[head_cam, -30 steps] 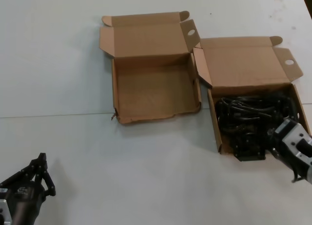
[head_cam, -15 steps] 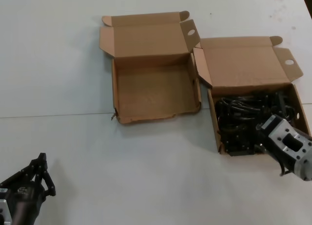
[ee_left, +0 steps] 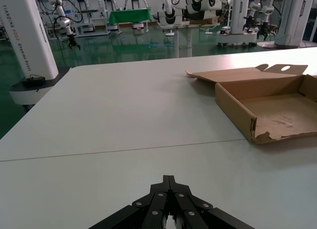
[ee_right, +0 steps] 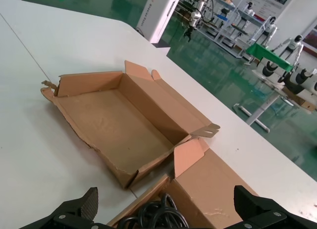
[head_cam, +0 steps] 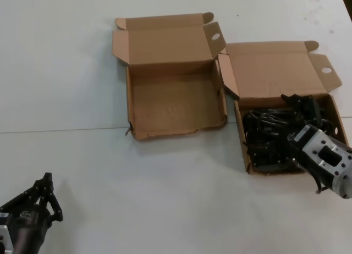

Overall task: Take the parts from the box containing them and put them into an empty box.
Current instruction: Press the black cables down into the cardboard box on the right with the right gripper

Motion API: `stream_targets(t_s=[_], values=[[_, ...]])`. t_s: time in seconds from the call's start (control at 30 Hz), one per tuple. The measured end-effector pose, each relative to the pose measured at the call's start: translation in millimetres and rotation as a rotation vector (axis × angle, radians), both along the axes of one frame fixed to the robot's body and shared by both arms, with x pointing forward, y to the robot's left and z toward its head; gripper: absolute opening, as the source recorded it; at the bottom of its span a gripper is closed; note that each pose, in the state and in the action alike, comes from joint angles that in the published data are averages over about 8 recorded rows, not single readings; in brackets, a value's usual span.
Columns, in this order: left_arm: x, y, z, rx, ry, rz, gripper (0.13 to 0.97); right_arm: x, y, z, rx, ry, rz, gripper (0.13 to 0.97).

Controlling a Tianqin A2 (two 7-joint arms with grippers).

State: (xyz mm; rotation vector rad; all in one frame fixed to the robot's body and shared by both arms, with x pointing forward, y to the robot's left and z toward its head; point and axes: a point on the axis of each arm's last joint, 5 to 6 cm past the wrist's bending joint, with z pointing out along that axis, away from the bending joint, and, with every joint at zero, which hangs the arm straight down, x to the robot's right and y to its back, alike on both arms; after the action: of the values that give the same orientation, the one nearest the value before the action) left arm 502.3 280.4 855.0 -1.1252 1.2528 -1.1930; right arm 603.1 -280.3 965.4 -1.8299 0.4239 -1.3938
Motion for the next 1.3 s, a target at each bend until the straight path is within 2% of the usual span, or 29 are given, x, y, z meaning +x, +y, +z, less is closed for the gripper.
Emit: stream_targets(t_s=[1.3], values=[[0.0, 0.0, 0.0, 0.0, 0.0, 0.0, 0.156, -1.5, -7.2, 12.8, -0.067, -0.031, 0.043, 0.966]])
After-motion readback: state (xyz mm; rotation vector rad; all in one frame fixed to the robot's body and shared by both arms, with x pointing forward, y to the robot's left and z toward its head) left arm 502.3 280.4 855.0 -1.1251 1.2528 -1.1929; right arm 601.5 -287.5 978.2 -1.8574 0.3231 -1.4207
